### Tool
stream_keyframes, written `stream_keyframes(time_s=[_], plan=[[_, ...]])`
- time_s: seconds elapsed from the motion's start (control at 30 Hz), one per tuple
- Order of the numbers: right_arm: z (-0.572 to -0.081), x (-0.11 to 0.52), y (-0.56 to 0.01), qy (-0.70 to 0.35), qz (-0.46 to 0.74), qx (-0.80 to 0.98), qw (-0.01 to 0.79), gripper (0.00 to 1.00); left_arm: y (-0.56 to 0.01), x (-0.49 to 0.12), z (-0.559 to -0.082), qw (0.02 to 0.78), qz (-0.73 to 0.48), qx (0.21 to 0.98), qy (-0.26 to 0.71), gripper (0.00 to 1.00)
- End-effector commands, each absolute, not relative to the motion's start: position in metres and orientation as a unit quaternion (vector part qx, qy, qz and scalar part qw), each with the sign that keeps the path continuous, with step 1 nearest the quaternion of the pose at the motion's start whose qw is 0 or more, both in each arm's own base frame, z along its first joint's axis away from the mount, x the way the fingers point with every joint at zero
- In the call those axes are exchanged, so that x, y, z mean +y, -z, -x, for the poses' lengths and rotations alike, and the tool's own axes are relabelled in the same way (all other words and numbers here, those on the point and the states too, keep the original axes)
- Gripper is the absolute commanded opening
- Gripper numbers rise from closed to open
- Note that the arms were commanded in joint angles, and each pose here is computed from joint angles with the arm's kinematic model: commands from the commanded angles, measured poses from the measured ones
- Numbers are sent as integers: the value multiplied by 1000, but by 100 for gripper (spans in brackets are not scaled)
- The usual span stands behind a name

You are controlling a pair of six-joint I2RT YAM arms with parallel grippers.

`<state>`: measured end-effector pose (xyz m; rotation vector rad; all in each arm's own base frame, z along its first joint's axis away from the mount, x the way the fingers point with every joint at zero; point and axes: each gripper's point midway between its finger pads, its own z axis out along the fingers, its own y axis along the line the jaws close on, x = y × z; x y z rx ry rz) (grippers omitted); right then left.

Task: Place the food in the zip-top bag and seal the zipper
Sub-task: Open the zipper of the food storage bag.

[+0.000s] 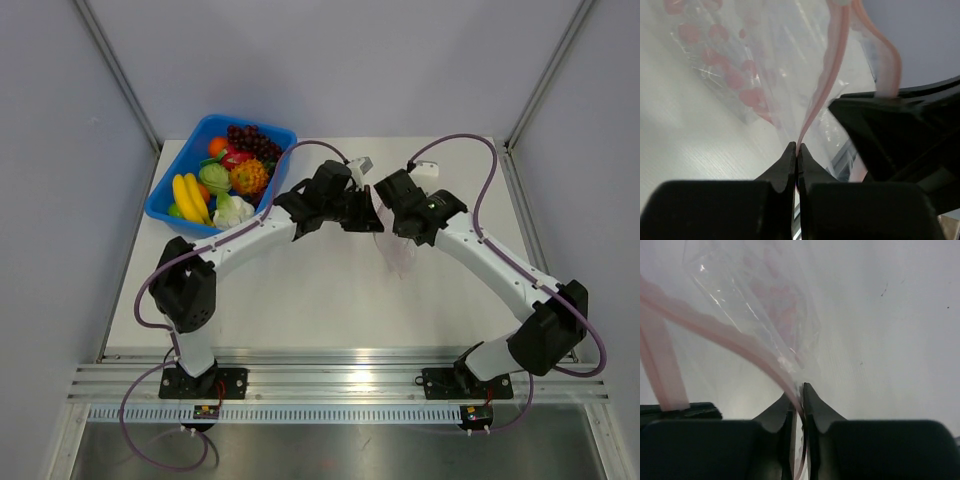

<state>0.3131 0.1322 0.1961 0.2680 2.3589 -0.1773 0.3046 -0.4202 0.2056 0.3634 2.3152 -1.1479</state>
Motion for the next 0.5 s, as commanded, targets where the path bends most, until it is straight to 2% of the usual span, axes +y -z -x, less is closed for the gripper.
stream_keyframes(time_s=[0.0,0.03,0.07,0.33,0.47], plan=[[-325,110,-231,104,-121,890,427,14,-224,-412,-304,251,-169,830,469,0],[-325,111,-234,100,-118,890,429,4,-223,-409,-306,250,-173,830,468,0],[-327,113,-235,98,-117,890,430,0,-218,-407,-304,245,-182,833,461,0],[-333,90,-276,177,-114,870,445,0,-202,-385,-319,235,-197,854,419,0],[-333,76,-304,216,-119,854,459,0,-223,-391,-330,236,-216,844,430,0]])
